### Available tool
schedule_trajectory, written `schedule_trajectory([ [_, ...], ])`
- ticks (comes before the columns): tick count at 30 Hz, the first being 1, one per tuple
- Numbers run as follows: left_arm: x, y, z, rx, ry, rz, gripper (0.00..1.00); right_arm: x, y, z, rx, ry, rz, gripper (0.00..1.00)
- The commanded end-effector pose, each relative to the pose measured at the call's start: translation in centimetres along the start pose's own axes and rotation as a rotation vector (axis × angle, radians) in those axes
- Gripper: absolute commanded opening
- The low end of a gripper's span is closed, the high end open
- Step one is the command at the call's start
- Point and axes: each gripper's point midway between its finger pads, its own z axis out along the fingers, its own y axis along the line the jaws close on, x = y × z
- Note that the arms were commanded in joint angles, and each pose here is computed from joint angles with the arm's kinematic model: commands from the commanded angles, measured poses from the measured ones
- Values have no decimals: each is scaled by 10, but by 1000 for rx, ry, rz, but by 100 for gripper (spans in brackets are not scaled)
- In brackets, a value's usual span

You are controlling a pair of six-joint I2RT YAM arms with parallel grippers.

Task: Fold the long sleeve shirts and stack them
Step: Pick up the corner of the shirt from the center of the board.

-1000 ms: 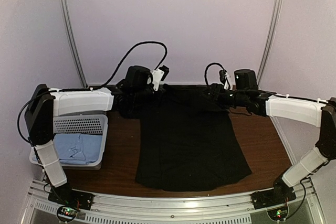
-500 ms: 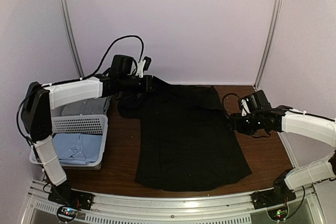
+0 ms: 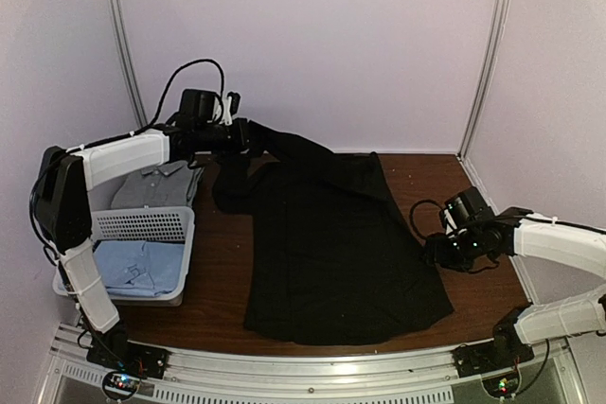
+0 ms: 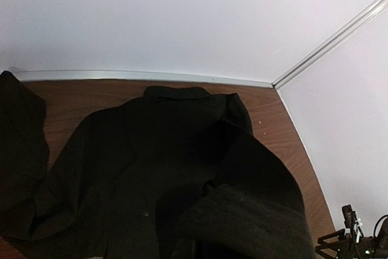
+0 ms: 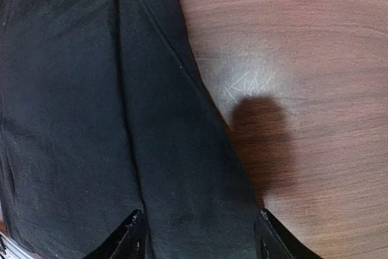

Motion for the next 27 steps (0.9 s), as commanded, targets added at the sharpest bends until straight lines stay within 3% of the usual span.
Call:
schedule_trajectory([
  [1, -26, 4, -17, -19, -63, -23, 0, 8, -7, 0, 17, 16, 19, 61],
  [21, -45, 61, -35, -136, -103, -85, 0, 38, -9, -1, -28, 98, 41, 57],
  [27, -49, 69, -41, -159, -114, -83, 0, 44, -1, -3, -69, 120, 28, 51],
])
